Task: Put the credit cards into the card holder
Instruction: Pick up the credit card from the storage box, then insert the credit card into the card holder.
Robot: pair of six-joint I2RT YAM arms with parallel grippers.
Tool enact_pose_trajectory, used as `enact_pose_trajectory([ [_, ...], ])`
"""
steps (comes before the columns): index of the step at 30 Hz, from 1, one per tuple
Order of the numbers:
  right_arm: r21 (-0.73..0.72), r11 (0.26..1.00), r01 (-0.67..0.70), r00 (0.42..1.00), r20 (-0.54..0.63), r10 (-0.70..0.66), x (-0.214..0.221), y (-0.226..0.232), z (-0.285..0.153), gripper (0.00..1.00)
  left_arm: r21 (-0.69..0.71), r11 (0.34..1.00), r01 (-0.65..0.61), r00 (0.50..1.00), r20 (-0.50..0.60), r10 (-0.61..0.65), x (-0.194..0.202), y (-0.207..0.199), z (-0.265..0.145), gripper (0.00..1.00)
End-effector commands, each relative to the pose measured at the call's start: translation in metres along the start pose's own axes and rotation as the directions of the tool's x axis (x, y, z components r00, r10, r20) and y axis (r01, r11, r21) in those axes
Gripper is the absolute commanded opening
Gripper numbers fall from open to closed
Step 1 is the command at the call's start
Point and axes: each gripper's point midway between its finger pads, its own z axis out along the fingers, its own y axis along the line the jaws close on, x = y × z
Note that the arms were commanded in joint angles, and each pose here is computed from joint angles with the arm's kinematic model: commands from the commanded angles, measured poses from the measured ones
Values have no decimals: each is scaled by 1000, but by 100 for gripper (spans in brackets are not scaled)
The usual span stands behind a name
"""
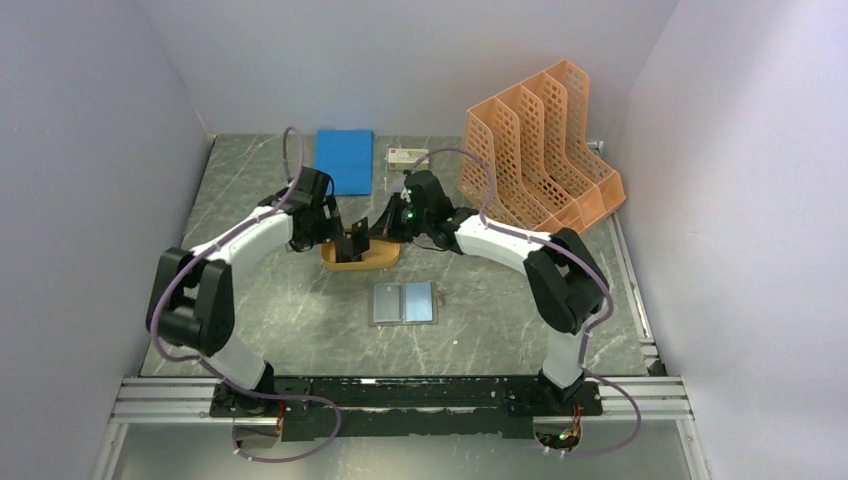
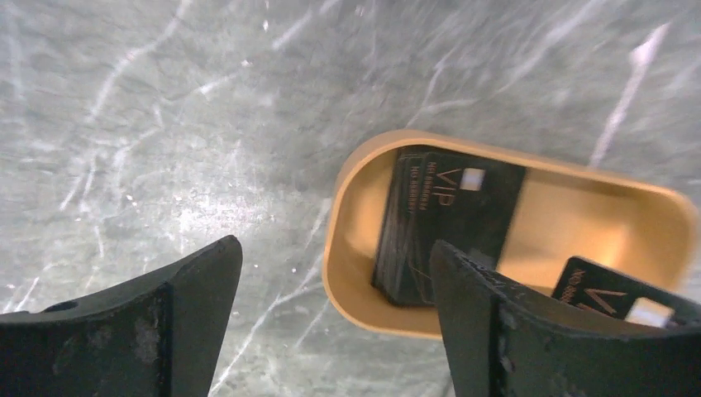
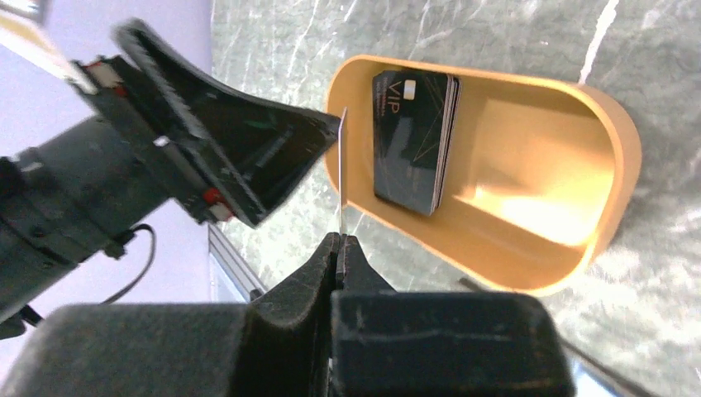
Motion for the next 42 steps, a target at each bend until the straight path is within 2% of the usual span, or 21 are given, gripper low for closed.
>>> enact_pose_trajectory([
  [1,81,996,-43,997,61,38,-14,7,-40,0,18,999,47,988,148,-49,-47,5,-61,93],
  [3,114,985,-126,988,101,115,-17,2,-61,0,46,997,64,975,209,-72,-58,9,-89,97],
  [8,5,910,-415,904,115,412,-6,5,-109,0,196,977,79,943,304,-137,-55,11,-147,97],
  [12,-64,866,-496,863,75,500,4,20,-135,0,336,941,43,932,325,-158,-36,3,-171,97],
  [15,-81,871,-484,868,82,490,5,27,-149,0,436,900,-12,937,320,-143,-23,-8,-182,97],
  [17,-88,896,-435,891,100,442,3,29,-157,0,497,867,-42,946,298,-125,-13,-18,-186,97],
  [19,-67,952,-299,945,119,305,3,25,-162,0,565,822,-75,957,272,-99,1,-29,-189,96],
  [21,-55,989,-139,986,89,144,13,20,-165,0,626,774,-99,964,252,-81,18,-37,-195,96],
  [24,41,998,41,997,57,-44,32,-9,-171,0,697,710,-103,973,220,-74,44,-46,-196,95],
  [26,115,987,111,992,42,-116,44,-37,-174,0,727,680,-96,977,198,-74,60,-52,-195,94],
  [29,168,976,142,990,3,-144,66,-70,-173,0,740,668,-78,985,160,-62,85,-61,-182,94],
  [32,124,985,120,993,-27,-118,86,-81,-165,0,736,674,-68,992,121,-31,104,-75,-171,93],
  [36,62,997,40,998,-51,-37,104,-90,-150,0,698,711,-86,994,107,16,114,-91,-157,91],
  [42,-2,1000,20,998,-66,-20,108,-88,-135,0,628,775,-71,997,75,30,115,-97,-132,85],
])
